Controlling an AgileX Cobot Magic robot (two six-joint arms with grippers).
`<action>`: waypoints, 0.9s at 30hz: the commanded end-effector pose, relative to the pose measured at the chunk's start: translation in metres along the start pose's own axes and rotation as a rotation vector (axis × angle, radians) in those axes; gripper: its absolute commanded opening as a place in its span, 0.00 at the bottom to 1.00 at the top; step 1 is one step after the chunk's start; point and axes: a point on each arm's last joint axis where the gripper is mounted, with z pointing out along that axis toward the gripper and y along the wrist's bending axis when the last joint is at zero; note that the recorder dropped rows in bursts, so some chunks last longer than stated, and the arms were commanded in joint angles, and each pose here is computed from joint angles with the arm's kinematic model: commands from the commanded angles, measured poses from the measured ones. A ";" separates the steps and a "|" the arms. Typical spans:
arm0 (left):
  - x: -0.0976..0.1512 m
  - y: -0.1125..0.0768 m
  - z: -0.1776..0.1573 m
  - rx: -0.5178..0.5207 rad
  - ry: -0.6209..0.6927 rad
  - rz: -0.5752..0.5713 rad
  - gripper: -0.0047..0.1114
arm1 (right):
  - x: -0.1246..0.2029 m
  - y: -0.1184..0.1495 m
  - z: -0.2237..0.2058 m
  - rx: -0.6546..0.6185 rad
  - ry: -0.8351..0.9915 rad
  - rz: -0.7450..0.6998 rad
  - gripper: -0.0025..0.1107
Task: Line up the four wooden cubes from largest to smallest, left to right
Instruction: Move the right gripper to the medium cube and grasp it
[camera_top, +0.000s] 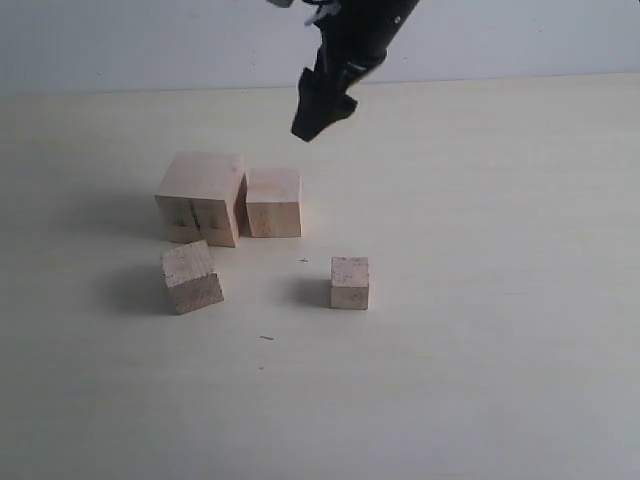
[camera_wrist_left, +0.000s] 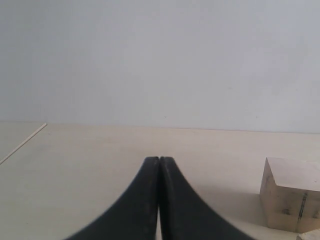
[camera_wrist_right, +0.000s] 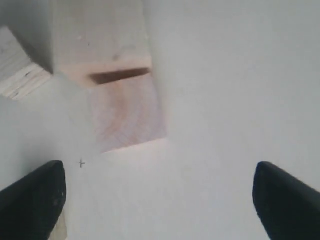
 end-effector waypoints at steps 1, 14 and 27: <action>0.000 0.000 0.000 -0.001 -0.008 -0.006 0.06 | 0.018 0.015 0.028 -0.122 0.046 -0.034 0.86; 0.000 0.000 0.000 -0.001 -0.008 -0.006 0.06 | 0.008 0.023 0.089 -0.024 -0.047 -0.132 0.86; 0.000 0.000 0.000 -0.001 -0.008 -0.006 0.06 | 0.015 0.021 0.105 -0.034 -0.027 -0.142 0.41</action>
